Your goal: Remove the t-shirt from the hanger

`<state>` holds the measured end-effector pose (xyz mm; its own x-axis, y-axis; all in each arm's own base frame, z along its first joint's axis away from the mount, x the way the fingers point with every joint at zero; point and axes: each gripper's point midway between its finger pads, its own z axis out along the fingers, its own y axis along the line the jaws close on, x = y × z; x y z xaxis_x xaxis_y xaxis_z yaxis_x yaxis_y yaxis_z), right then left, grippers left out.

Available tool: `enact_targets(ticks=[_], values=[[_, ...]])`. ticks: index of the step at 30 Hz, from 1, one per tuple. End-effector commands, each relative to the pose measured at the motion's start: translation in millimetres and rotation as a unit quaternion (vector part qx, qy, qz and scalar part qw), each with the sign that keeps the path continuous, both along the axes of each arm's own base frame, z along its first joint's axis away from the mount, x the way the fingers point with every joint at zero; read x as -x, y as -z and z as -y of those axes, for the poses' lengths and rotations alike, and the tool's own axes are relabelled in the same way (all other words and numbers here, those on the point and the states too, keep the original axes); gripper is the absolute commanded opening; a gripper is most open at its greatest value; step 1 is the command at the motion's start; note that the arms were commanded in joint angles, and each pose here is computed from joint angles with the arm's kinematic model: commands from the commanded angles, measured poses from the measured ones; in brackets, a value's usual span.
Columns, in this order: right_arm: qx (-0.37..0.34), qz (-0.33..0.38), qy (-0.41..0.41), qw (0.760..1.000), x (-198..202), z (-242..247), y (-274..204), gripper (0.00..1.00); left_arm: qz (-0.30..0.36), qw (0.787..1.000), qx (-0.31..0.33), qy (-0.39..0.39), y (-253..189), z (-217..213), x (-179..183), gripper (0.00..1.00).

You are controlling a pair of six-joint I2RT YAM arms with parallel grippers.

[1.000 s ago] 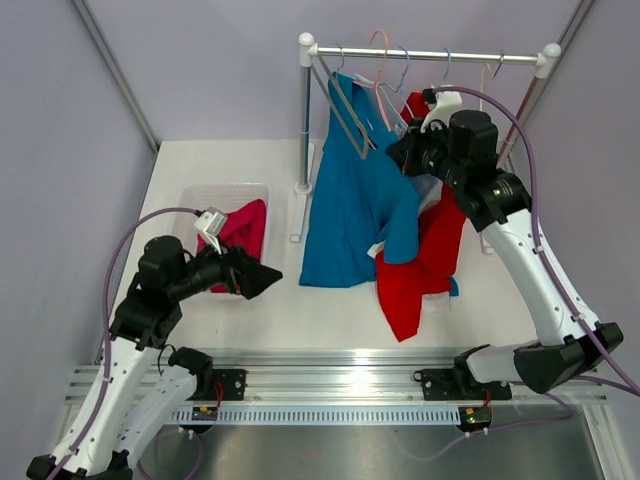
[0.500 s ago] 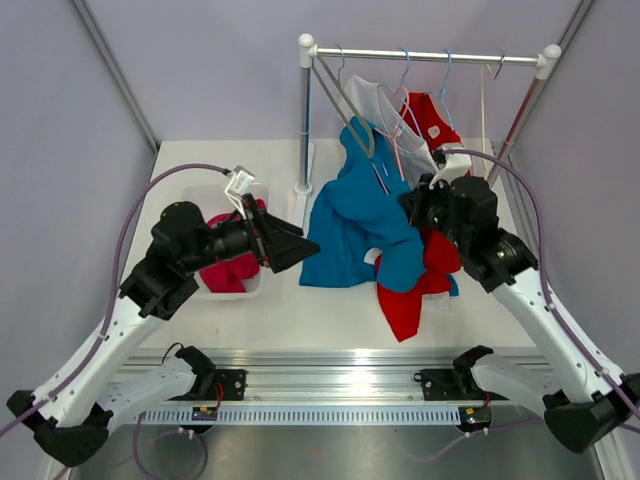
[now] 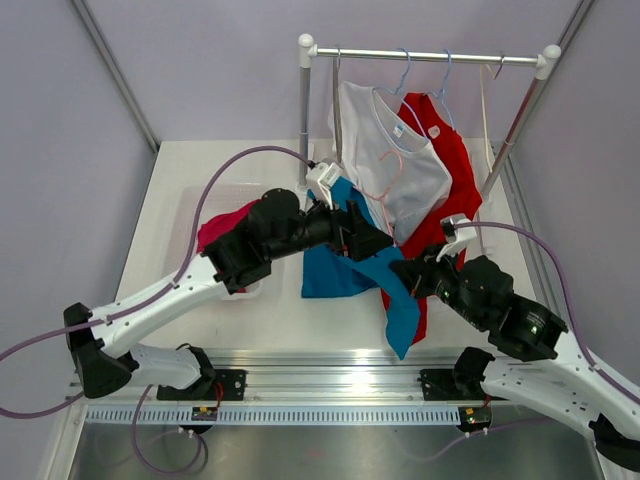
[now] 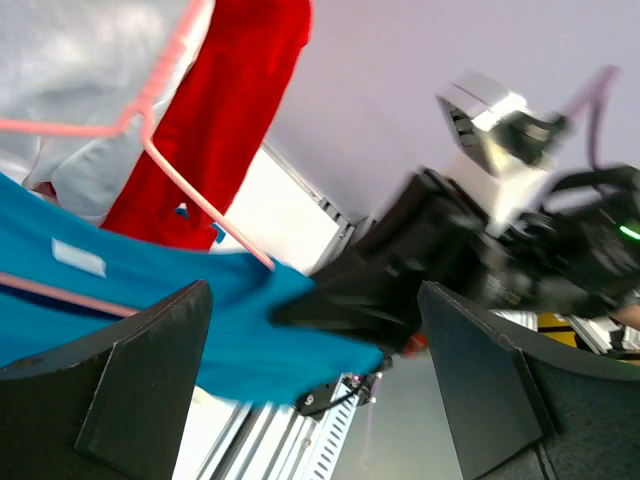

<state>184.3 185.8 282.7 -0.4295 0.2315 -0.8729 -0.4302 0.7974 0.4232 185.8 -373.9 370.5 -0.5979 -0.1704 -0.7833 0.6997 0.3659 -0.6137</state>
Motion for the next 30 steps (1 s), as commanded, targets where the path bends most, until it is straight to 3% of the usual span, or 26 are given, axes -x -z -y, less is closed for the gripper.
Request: enact_targets(ticks=[1,7,13,18,19,20,22,23,25,26,27,30], values=[[-0.058,0.009,0.024,0.998,9,7,-26,0.00,0.031,0.998,0.032,-0.035,-26,15,-16,0.88],[-0.062,0.004,-0.001,0.998,23,3,-30,0.00,0.025,0.999,0.018,-0.044,-13,39,-26,0.84],[-0.072,0.010,-0.013,0.997,31,8,-37,0.00,0.032,0.998,0.033,-0.053,-16,56,-37,0.60],[-0.073,0.016,-0.052,0.996,41,1,-42,0.00,0.046,0.997,0.033,-0.056,-20,60,-36,0.48],[-0.075,0.018,-0.058,0.995,43,0,-45,0.00,0.047,0.996,0.033,-0.068,-20,58,-37,0.39],[-0.079,0.021,-0.071,0.994,47,-1,-48,0.00,0.052,0.995,0.036,-0.079,-22,55,-38,0.20],[-0.091,0.031,-0.083,0.992,52,1,-59,0.00,0.062,0.994,0.052,-0.080,-33,48,-28,0.10],[-0.096,0.033,-0.096,0.990,57,0,-63,0.00,0.064,0.993,0.055,-0.084,-36,45,-26,0.00],[-0.108,0.044,-0.111,0.987,65,4,-76,0.02,0.067,0.992,0.076,-0.077,-50,37,-12,0.00],[-0.105,0.040,-0.128,0.985,72,4,-76,0.08,0.064,0.991,0.084,-0.078,-54,33,-7,0.00],[-0.100,0.040,-0.138,0.985,75,4,-77,0.30,0.064,0.991,0.092,-0.079,-58,29,-2,0.00],[-0.095,0.028,-0.216,0.971,99,-10,-81,0.73,0.064,0.985,0.140,-0.082,-83,4,20,0.00]])
